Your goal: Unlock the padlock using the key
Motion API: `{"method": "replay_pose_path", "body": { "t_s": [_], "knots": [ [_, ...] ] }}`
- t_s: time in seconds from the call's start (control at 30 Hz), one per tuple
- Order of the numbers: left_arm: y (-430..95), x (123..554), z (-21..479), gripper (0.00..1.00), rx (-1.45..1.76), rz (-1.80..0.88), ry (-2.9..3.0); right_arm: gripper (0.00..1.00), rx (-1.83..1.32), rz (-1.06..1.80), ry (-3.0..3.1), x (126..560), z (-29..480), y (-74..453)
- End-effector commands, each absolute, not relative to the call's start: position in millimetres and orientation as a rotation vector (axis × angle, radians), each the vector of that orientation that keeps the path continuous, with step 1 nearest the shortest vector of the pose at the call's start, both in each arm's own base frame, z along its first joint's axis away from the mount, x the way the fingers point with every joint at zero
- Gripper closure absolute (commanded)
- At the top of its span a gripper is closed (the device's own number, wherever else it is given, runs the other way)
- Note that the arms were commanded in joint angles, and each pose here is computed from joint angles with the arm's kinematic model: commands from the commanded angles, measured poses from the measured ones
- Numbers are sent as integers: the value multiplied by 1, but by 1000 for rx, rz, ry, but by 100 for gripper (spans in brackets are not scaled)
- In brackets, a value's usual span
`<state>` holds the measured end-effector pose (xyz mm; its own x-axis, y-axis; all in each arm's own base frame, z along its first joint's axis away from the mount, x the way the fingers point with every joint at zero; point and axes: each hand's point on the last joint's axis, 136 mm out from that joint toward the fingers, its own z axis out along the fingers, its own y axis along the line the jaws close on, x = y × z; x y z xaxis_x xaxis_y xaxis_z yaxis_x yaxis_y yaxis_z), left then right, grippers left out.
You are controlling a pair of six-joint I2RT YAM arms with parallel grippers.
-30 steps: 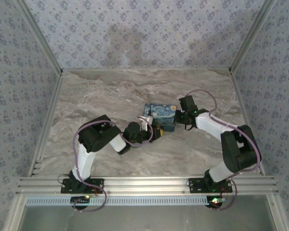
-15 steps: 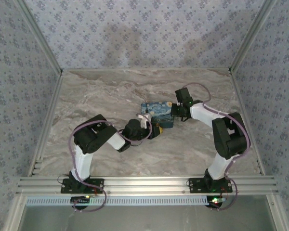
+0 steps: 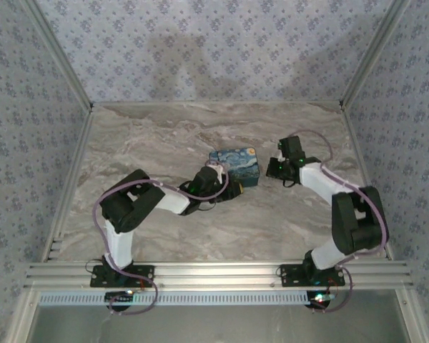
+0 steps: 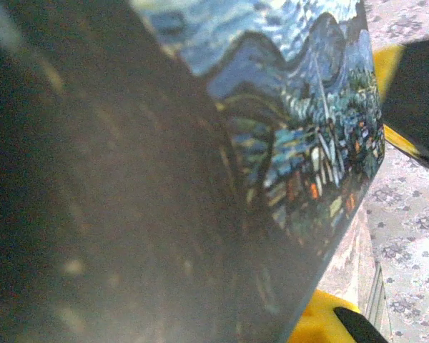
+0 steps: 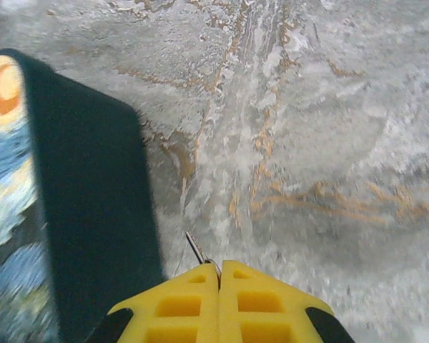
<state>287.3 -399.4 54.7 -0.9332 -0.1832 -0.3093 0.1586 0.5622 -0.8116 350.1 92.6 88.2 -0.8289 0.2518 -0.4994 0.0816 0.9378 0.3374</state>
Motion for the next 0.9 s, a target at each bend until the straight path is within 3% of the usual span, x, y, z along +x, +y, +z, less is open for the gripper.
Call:
{"method": "replay_pose_path", "body": {
  "t_s": [0.0, 0.37, 0.67, 0.87],
  "knots": [
    [-377, 271, 21, 85, -182, -1175, 2695, 100, 280, 622, 2464, 335, 106, 100],
    [-385, 284, 55, 85, -253, -1224, 2705, 100, 257, 1191, 2147, 290, 159, 132],
    [-392, 291, 82, 85, -229, -1270, 2677, 100, 288, 1334, 1993, 268, 178, 137],
    [-394, 291, 87, 85, -232, -1292, 2669, 100, 260, 1357, 1895, 263, 218, 136]
  ]
}}
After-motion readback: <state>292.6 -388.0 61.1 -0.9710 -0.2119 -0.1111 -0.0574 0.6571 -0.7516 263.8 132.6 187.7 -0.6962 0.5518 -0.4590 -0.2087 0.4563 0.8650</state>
